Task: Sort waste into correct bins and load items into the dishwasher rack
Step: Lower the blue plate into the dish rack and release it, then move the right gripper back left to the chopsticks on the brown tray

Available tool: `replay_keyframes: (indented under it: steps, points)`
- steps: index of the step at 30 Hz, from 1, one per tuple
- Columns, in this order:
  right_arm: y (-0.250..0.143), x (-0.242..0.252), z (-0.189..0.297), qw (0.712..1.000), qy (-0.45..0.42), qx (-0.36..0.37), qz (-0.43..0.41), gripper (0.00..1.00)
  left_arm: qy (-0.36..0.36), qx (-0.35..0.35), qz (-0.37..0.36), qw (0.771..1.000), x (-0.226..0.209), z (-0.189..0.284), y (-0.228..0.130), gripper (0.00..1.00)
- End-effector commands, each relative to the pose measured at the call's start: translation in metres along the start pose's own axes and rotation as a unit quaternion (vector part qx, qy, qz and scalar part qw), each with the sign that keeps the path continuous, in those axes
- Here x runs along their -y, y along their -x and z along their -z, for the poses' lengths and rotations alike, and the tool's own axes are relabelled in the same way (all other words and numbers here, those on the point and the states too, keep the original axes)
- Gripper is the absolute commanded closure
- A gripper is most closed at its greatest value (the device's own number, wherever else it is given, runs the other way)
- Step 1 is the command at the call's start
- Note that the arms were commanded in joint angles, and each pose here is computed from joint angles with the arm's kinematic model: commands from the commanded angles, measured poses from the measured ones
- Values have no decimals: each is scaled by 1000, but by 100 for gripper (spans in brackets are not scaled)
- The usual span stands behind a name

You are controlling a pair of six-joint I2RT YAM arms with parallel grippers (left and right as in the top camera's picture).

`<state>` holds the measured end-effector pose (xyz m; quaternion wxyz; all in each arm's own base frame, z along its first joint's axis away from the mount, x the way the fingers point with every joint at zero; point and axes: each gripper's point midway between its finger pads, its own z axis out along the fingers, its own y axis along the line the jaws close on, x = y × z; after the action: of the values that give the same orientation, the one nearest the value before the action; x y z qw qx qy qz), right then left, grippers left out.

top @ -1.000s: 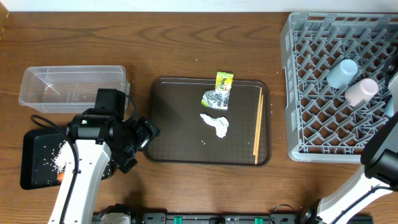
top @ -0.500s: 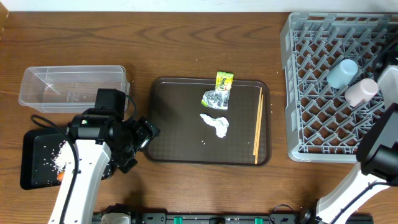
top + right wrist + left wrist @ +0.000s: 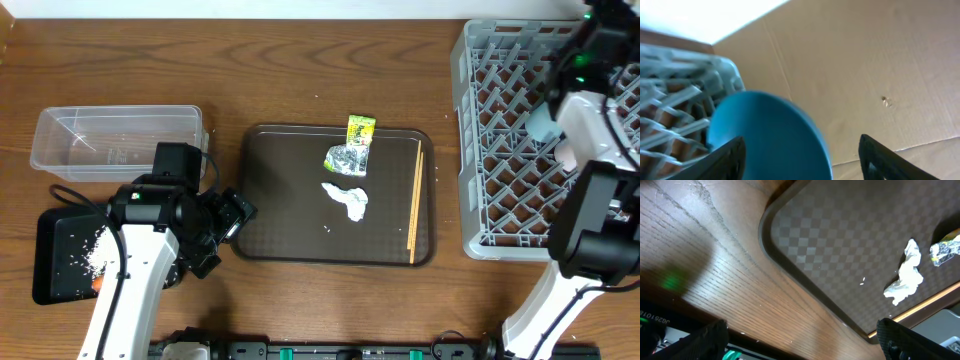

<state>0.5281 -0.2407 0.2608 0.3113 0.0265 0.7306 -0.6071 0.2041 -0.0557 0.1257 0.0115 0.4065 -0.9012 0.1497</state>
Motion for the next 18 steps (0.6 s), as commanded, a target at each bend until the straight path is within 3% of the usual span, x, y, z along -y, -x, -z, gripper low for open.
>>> replay_keyframes:
  steps: [1,6,11,18]
  points:
    - [16,5,19,998,-20,-7,-51,27,5,5,2,1000,-1,0,1,2]
    - [25,1,51,995,-37,-22,-92,26,5,5,2,1000,-1,0,1,2]
    - [4,11,77,976,-106,-93,-169,29,5,5,2,1000,-1,0,1,2]
    - [15,-16,128,989,-87,-90,-84,11,5,5,2,1000,-1,0,1,2]
